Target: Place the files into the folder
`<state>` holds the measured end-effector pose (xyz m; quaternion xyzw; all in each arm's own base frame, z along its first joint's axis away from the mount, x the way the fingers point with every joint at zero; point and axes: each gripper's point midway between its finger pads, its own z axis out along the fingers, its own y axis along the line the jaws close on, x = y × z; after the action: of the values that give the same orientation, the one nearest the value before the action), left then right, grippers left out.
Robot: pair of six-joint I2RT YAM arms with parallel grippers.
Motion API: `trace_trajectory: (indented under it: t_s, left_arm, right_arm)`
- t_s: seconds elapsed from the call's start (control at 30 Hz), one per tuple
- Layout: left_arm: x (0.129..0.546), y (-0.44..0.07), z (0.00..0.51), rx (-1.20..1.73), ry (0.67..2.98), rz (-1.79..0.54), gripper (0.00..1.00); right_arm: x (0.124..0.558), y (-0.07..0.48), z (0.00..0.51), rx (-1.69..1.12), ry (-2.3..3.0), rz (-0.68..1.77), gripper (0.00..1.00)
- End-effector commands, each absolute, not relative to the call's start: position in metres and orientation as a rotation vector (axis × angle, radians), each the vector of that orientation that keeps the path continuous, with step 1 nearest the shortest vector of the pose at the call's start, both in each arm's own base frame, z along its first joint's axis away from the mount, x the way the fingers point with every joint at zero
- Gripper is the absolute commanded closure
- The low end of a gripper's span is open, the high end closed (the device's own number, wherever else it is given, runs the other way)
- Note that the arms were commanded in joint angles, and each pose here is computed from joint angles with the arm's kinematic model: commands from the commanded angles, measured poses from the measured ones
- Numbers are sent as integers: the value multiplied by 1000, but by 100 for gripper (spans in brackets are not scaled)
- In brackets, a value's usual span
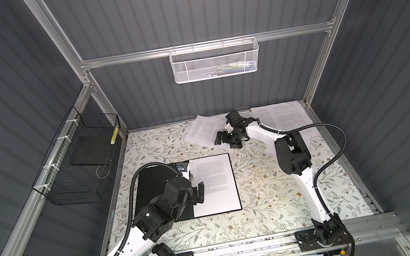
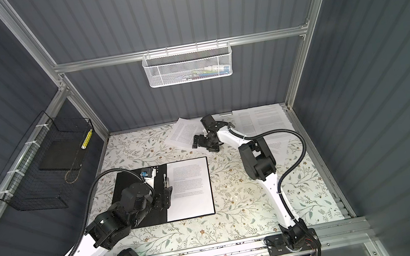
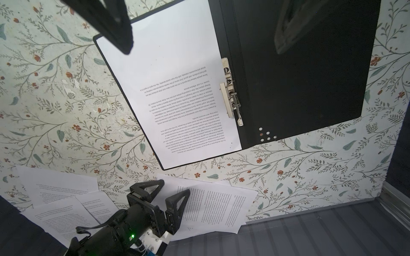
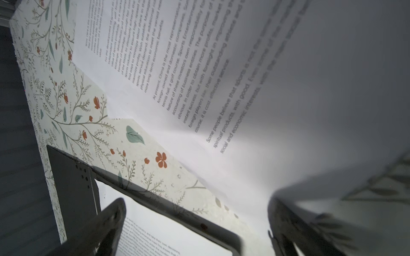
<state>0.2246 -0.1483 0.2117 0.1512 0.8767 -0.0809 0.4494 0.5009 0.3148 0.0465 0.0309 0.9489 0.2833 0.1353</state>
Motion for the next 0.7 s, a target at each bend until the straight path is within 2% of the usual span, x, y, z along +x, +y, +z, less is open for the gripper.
trace_trajectory:
  t_s: [0.0,0.33,0.67]
  left_arm:
    - [225,-148,227,369,2131,-221,0]
    - [226,-145,229,359,2125,-210,0]
    - [226,-146,227,359,2131,-211,0]
  right_arm:
    - [493,316,40,132,2798,867,1]
    - [468,269,29,342,2834,838,1]
    - [391,211,31,507,2772,803,1]
